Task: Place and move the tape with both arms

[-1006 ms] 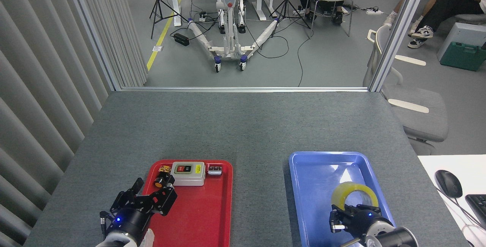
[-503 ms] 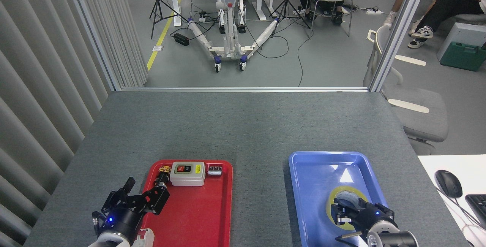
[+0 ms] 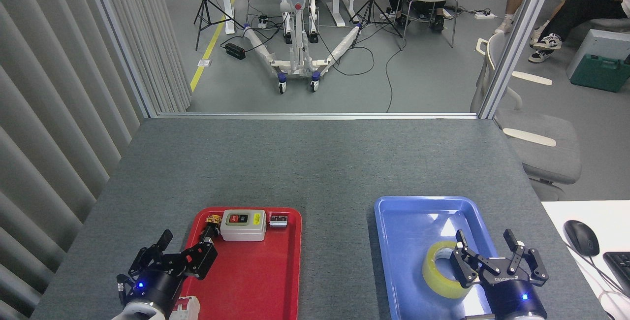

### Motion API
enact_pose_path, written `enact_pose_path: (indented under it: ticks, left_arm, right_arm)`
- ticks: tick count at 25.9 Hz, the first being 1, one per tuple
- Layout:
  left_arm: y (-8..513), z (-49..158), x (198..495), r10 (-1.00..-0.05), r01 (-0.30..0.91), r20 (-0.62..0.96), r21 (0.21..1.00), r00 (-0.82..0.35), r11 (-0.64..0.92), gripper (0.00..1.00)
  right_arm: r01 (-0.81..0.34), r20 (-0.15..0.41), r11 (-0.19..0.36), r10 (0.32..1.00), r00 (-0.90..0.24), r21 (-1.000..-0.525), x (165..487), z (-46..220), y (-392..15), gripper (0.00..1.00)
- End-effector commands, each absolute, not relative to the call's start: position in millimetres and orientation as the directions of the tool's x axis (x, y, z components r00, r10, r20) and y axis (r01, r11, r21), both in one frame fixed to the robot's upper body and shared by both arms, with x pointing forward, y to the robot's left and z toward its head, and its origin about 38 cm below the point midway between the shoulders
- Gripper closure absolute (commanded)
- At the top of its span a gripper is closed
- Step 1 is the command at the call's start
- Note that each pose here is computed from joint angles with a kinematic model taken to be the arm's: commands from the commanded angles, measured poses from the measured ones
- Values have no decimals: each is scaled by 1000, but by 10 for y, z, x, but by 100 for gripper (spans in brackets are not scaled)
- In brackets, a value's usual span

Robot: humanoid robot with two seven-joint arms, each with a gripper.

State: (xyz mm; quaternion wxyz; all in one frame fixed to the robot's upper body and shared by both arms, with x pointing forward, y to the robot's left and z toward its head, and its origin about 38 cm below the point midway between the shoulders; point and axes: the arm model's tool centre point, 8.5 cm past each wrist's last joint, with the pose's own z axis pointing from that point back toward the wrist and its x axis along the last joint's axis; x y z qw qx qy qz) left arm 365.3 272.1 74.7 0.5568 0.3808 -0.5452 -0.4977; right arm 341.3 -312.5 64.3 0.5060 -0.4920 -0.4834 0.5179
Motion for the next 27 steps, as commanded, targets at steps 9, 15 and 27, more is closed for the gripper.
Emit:
enact_pose_path:
  ticks: [9,15,27]
  left_arm:
    - [2720,740,3647,-970,139,229,967,-87,216,0]
    - [2694,779,3639,-974,114,202,975,-106,190,0]
    - [2697,875,3424,-996,-148,19,989,-91,32,0]
  right_arm:
    - [19,-11,-11,1000,-9,-1000,3261,563,-3132,0]
    - [2,-11,-11,1000,-5,-1000,3250,543,-3139,0]
    - [0,-2,-2,1000,-1,-1000,3238,525,-3120,0]
